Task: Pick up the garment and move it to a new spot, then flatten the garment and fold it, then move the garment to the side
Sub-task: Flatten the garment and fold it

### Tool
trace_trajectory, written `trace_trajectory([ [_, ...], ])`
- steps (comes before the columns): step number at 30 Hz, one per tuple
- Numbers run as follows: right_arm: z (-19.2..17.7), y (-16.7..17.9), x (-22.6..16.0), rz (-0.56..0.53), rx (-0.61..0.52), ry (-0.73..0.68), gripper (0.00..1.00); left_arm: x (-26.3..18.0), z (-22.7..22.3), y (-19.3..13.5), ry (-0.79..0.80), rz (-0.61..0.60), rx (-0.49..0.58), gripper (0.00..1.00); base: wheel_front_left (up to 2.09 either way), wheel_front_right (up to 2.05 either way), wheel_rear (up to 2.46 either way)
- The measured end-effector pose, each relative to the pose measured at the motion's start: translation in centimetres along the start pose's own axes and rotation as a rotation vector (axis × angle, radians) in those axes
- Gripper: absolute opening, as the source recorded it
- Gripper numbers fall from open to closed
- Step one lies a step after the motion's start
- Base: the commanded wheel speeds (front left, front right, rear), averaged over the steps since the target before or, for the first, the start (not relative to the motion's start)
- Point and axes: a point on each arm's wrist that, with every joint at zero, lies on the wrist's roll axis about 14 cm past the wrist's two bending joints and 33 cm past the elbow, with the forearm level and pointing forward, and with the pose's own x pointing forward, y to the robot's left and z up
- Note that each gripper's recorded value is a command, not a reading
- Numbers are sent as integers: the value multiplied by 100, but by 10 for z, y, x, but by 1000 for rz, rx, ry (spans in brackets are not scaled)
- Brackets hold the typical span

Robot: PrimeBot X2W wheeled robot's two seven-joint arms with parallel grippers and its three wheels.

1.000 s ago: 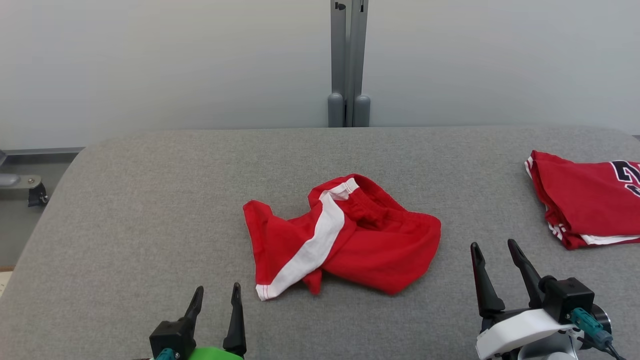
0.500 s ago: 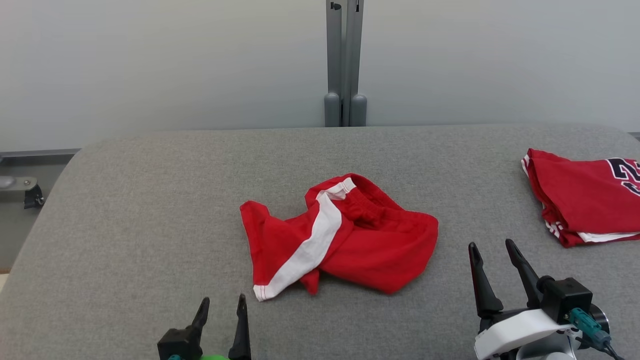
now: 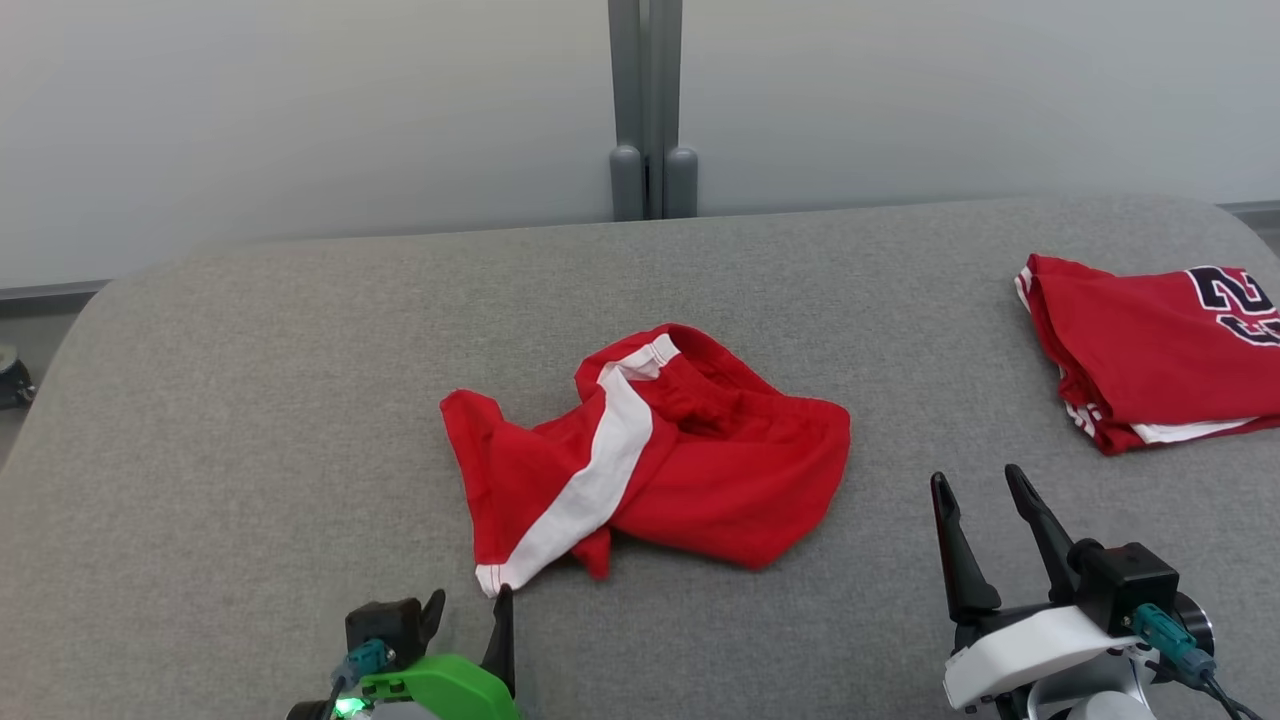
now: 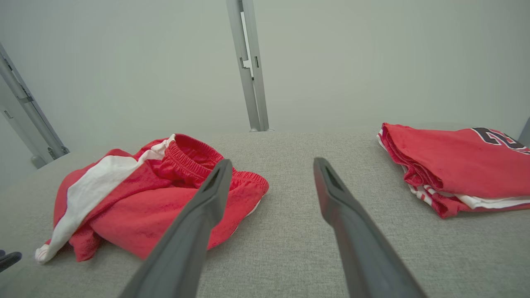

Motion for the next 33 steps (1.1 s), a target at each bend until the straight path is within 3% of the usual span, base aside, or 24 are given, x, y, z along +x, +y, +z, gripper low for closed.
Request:
trace_trajectory([
  [12, -10, -21, -2, -64, -10, 34, 100, 28, -19, -8, 91, -29, -19, 100, 0, 0, 0],
  [13, -11, -23, -2, -69, -11, 37, 100, 30, -20, -9, 93, -31, -21, 92, 0, 0, 0],
  [14, -12, -24, -3, -73, -12, 39, 100, 31, -20, -10, 98, -33, -22, 76, 0, 0, 0],
  [15, -12, -25, -3, -76, -12, 40, 100, 33, -20, -11, 96, -39, -22, 54, 0, 0, 0],
  [16, -13, -26, -3, -78, -12, 41, 100, 34, -21, -12, 98, -41, -23, 47, 0, 0, 0],
  [19, -13, -28, -2, -83, -13, 42, 100, 35, -22, -12, 101, -45, -34, 42, 0, 0, 0],
  [20, -13, -28, -2, -83, -13, 42, 100, 35, -22, -12, 102, -43, -39, 36, 0, 0, 0],
  [23, -13, -27, -1, -79, -14, 43, 100, 35, -24, -11, 109, -41, -43, 2, 0, 0, 0],
  [28, -12, -16, 7, -43, -17, 38, 100, 36, -23, -9, 104, -33, -47, 0, 0, 0, 0],
  [33, 4, 18, 42, 84, -80, -5, 100, 37, -11, -3, 59, -4, -61, 0, 0, 0, 0],
])
